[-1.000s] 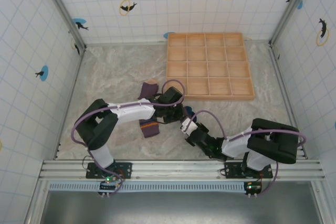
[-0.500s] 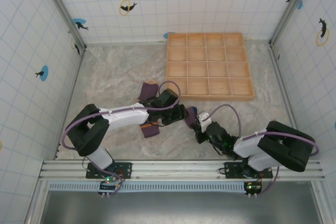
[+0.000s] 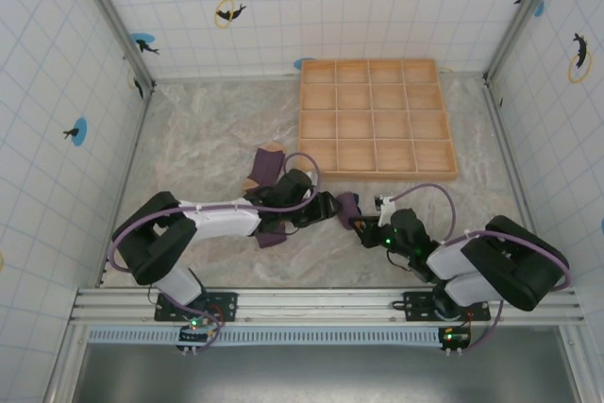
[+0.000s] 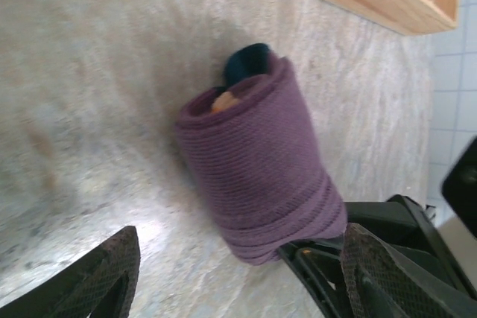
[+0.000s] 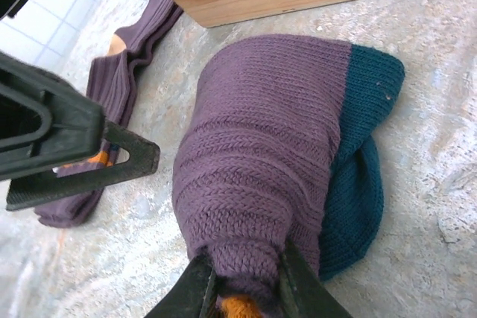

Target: Roll the socks

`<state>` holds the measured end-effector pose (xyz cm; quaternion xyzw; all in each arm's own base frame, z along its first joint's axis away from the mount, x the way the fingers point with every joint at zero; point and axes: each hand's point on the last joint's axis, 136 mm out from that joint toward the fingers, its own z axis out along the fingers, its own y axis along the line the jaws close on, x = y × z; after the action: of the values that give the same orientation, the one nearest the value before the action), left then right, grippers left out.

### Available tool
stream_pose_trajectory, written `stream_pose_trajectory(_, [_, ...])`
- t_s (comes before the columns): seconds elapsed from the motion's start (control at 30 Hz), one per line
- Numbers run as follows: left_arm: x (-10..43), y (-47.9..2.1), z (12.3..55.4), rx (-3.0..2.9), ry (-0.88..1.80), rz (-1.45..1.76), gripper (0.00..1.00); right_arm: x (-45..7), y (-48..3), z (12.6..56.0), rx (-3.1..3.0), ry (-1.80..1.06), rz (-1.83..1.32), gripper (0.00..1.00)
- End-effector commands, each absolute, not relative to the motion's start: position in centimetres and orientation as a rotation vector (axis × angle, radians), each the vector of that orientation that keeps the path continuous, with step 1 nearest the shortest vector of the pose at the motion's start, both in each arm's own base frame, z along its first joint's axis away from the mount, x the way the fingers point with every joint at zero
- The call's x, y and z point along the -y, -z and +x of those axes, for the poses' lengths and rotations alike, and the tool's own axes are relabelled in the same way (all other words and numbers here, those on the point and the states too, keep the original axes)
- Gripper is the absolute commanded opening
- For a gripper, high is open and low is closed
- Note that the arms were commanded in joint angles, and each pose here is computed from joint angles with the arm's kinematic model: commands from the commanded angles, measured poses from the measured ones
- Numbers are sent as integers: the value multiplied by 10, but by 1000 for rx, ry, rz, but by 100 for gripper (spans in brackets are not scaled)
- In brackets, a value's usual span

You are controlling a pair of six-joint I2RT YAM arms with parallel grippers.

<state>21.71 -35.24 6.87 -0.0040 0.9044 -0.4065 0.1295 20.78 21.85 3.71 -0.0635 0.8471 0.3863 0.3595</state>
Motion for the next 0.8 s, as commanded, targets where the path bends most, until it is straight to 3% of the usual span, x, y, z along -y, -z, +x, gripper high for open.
stream_pose_trajectory(0.0, [365,-70,216,-2570,1240,72,70,-175,28,160,-2478,-923,-10,0])
stream_pose_trajectory(0.23, [376,-60,217,-2566,1264,82,65,-164,41,151,-2565,-897,97,0])
stream_pose_trajectory(0.77, [388,-47,220,-2510,1370,23,66,-138,63,137,-2682,-757,295,0])
